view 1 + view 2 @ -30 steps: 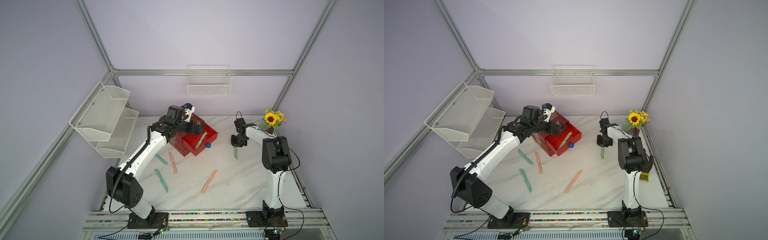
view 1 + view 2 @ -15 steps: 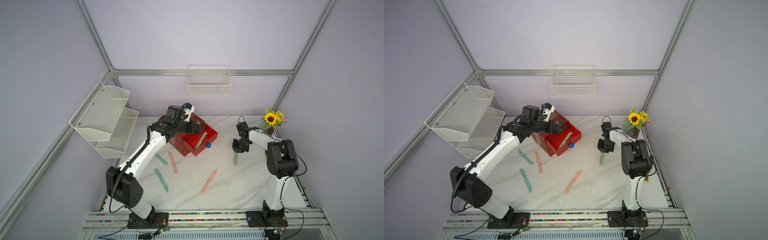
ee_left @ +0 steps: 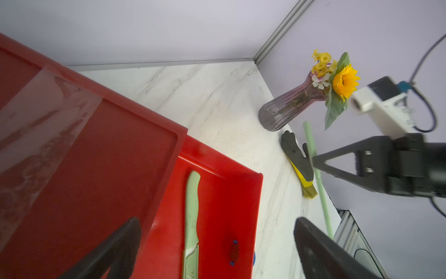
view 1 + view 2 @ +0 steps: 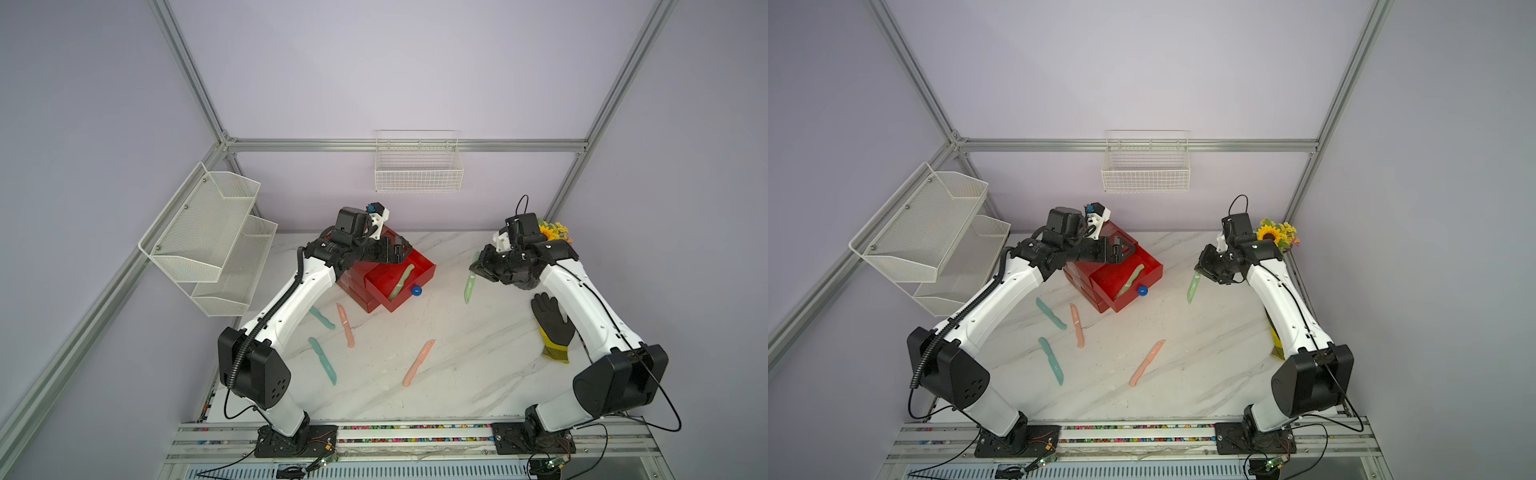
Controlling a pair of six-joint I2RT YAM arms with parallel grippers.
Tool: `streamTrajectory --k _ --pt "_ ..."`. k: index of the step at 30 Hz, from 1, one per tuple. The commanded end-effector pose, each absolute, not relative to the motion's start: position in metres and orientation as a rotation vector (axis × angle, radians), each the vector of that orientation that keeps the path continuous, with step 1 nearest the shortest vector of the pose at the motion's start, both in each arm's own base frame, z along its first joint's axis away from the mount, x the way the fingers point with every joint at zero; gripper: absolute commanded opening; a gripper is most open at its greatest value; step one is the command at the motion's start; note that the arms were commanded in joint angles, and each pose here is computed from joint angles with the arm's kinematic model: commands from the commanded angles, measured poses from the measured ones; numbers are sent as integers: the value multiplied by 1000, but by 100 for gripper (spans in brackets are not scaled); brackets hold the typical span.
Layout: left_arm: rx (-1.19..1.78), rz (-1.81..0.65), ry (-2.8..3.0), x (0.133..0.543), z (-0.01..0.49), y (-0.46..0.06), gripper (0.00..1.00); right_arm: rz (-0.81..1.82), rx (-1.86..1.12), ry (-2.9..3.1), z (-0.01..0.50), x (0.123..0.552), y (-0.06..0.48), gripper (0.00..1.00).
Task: Place the fruit knives into the drawer by color
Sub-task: Pick up the fruit knife from the center of the board, then place the fruit knife in the drawer.
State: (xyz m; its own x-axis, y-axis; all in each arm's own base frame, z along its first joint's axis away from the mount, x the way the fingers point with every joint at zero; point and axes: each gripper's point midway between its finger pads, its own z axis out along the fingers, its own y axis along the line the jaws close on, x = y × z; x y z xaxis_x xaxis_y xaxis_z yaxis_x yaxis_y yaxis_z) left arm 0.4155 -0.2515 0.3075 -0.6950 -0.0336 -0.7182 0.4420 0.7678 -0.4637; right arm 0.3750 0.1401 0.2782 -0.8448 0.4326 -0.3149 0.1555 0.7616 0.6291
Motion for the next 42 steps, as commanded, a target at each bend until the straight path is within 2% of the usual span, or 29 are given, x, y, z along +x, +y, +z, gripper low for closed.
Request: streamTrajectory --k 1,8,20,22,26,28,35,42 --pt "285 -817 2151 424 331 -249 100 1078 346 2480 317 364 188 7" --pt "283 -784 2133 427 342 -243 100 1281 204 2411 345 380 254 7" --pt "241 -718 2115 424 353 -213 100 1458 197 2441 310 406 290 9" --pt "238 -713 2114 424 354 -210 100 1486 200 2452 306 405 293 14" --pt "227 -712 2115 427 353 -208 100 1505 193 2465 302 404 295 41" --pt "227 -720 2117 429 352 -209 100 1499 183 2463 304 404 294 45" --pt "225 -738 2118 436 350 -214 100 1443 156 2409 323 402 275 44" --pt "221 -760 2129 438 344 -217 100 1344 158 2463 299 386 256 38"
